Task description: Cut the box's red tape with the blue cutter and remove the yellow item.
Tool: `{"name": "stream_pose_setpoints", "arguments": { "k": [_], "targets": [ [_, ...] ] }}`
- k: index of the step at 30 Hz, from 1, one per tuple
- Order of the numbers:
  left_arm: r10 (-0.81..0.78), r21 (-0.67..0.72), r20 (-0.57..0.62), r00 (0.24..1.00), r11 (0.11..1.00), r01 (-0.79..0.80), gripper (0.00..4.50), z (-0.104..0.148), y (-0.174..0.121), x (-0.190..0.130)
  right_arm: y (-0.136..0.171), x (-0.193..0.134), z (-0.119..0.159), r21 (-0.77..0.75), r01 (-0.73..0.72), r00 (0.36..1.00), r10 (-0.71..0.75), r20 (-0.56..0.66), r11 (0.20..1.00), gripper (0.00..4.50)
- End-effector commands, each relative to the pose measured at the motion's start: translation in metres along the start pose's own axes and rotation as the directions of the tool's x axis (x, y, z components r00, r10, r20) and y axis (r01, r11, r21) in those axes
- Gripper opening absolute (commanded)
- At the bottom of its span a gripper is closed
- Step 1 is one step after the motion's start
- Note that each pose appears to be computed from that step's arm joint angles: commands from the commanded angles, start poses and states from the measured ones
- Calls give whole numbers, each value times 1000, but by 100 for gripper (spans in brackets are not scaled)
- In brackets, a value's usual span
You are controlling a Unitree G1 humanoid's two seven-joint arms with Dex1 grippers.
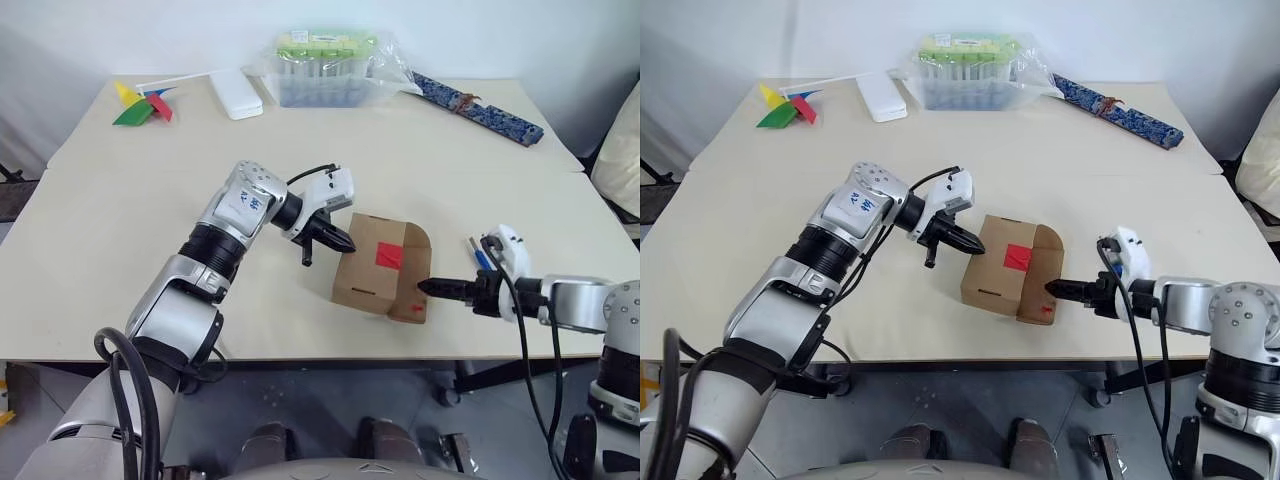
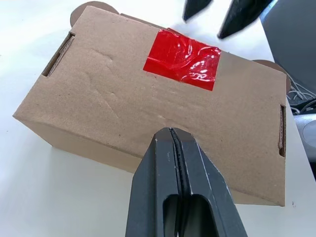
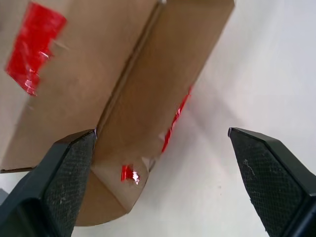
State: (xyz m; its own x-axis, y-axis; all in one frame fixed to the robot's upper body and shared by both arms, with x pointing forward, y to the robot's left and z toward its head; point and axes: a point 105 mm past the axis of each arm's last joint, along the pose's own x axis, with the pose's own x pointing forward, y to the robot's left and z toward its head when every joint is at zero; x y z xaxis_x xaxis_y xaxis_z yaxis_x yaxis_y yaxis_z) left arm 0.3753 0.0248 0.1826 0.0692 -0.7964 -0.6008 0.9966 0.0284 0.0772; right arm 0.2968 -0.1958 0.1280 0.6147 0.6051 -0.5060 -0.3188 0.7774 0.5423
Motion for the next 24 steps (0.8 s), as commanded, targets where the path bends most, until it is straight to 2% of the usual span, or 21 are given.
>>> {"name": "stream_pose_setpoints", "arguments": {
  "k": [1,11,17,24],
  "targets": [
    [41,-44,-88,995,998,-45,0,-21,6,-2,6,3,-8,71,-79,997,79,8,994,446],
    [40,-50,-106,994,998,-46,0,-24,5,-7,22,27,-11,189,-205,979,201,43,960,446],
    [39,-52,-113,993,998,-45,0,-24,4,-9,19,32,-17,210,-184,983,183,28,960,446],
    [39,-52,-121,992,998,-45,0,-26,4,-10,12,27,-18,206,-154,988,149,40,966,297]
  ]
}}
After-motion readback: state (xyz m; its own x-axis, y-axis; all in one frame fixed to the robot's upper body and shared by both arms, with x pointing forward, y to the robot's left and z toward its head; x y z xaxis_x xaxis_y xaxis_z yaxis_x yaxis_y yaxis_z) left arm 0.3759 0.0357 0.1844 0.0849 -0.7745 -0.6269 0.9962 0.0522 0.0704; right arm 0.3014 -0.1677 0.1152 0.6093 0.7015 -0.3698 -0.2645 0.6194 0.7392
